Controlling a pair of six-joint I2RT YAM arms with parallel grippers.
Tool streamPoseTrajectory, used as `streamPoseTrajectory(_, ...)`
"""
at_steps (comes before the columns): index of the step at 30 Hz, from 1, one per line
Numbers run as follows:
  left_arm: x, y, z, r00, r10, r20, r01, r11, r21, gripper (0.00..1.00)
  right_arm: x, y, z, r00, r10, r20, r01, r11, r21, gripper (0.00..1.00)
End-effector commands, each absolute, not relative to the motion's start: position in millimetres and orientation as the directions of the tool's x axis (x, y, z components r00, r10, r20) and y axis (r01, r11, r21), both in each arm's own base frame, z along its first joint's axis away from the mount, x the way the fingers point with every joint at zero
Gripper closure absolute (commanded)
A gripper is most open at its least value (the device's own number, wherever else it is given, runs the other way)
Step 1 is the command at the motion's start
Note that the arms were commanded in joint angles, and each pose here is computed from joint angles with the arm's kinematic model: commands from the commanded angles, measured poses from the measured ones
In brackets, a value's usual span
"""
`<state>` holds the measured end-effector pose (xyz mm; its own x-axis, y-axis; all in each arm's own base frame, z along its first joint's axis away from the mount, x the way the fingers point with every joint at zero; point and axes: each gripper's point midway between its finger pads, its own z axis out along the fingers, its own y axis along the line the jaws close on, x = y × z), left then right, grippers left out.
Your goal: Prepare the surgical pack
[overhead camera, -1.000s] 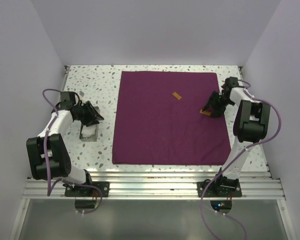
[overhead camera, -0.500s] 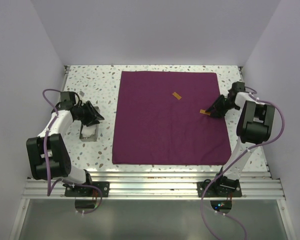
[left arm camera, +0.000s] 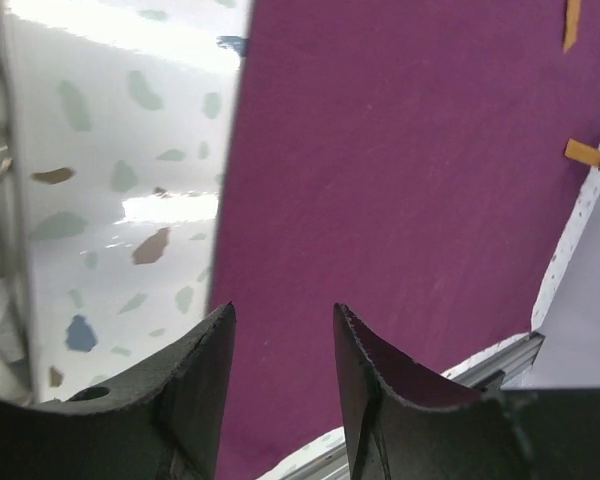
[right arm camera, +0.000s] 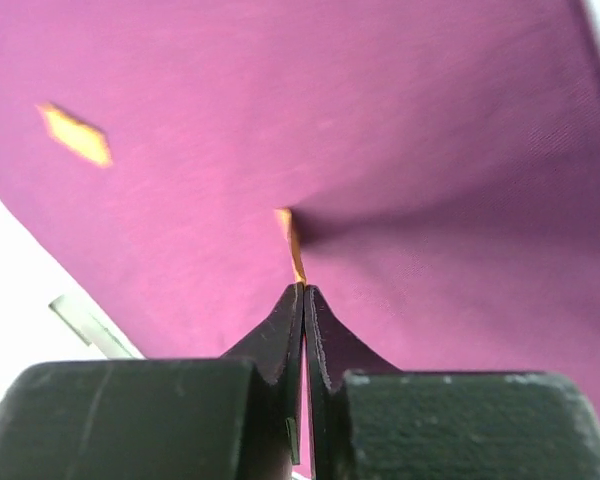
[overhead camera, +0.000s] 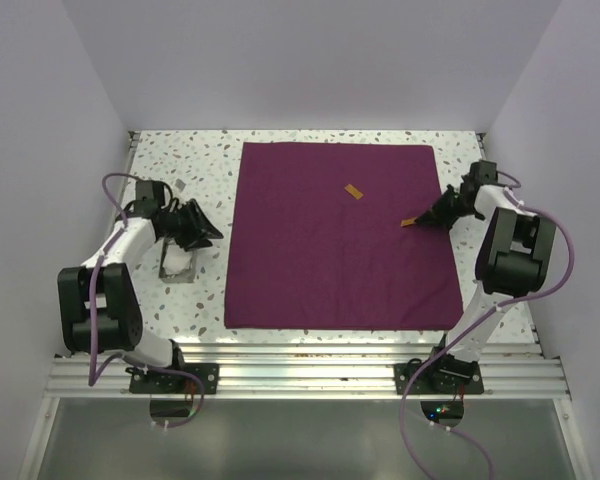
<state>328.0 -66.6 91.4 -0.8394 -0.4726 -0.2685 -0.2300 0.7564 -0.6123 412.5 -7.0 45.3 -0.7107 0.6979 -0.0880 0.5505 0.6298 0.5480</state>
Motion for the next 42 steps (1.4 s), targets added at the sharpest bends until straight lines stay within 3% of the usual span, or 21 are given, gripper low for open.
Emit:
streamPoseTrajectory(1, 351.6, -90.7, 120.2, -0.834, -0.435, -0.341, -0.098, 0.724, -0.683, 0.52, 419.2, 0.9, 91.6, -0.711, 0.688, -0.144, 0.484, 0.627, 0.610, 1.00)
streamPoseTrajectory(5, 358.2, -126.4, 140.7, -0.841, -0.357, -0.406, 0.050, 0.696, -0.716, 0.43, 414.4, 25.8, 110.3, -0.754, 0.639, -0.151, 0.409, 0.637, 0.653, 1.00)
streamPoseTrajectory(9, 349.4, -169.7, 181.7, -0.830, -0.262, -0.492, 0.284, 0.562, -0.777, 0.34, 395.2, 113.6, 135.6, -0.910, 0.371, -0.183, 0.144, 0.699, 0.701, 1.00)
streamPoseTrajectory(14, 325.3, -199.9, 228.3, -0.758, -0.161, -0.632, 0.551, 0.359, -0.753, 0.24, 328.7, 222.6, 173.6, -0.982, 0.022, -0.190, -0.141, 0.586, 0.798, 1.00)
streamPoseTrajectory(21, 275.3, -217.4, 232.9, -0.762, -0.040, -0.647, 0.627, 0.202, -0.752, 0.18, 234.2, 291.8, 203.6, -0.919, -0.317, -0.234, -0.350, 0.387, 0.853, 1.00)
streamPoseTrajectory(29, 222.6, -254.3, 215.2, -0.784, 0.116, -0.610, 0.621, 0.142, -0.771, 0.17, 199.8, 316.5, 238.7, -0.867, -0.399, -0.299, -0.401, 0.201, 0.894, 1.00)
streamPoseTrajectory(32, 214.9, -259.9, 213.7, -0.786, 0.132, -0.604, 0.618, 0.126, -0.776, 0.18, 199.8, 318.2, 244.9, -0.863, -0.397, -0.312, -0.408, 0.184, 0.894, 1.00)
streamPoseTrajectory(36, 204.9, -264.5, 213.6, -0.789, 0.163, -0.592, 0.609, 0.085, -0.789, 0.27, 202.1, 319.6, 243.9, -0.865, -0.393, -0.312, -0.409, 0.192, 0.892, 1.00)
streamPoseTrajectory(42, 196.8, -265.0, 213.4, -0.788, 0.183, -0.587, 0.602, 0.035, -0.797, 0.57, 212.2, 323.5, 240.2, -0.871, -0.375, -0.316, -0.414, 0.216, 0.884, 1.00)
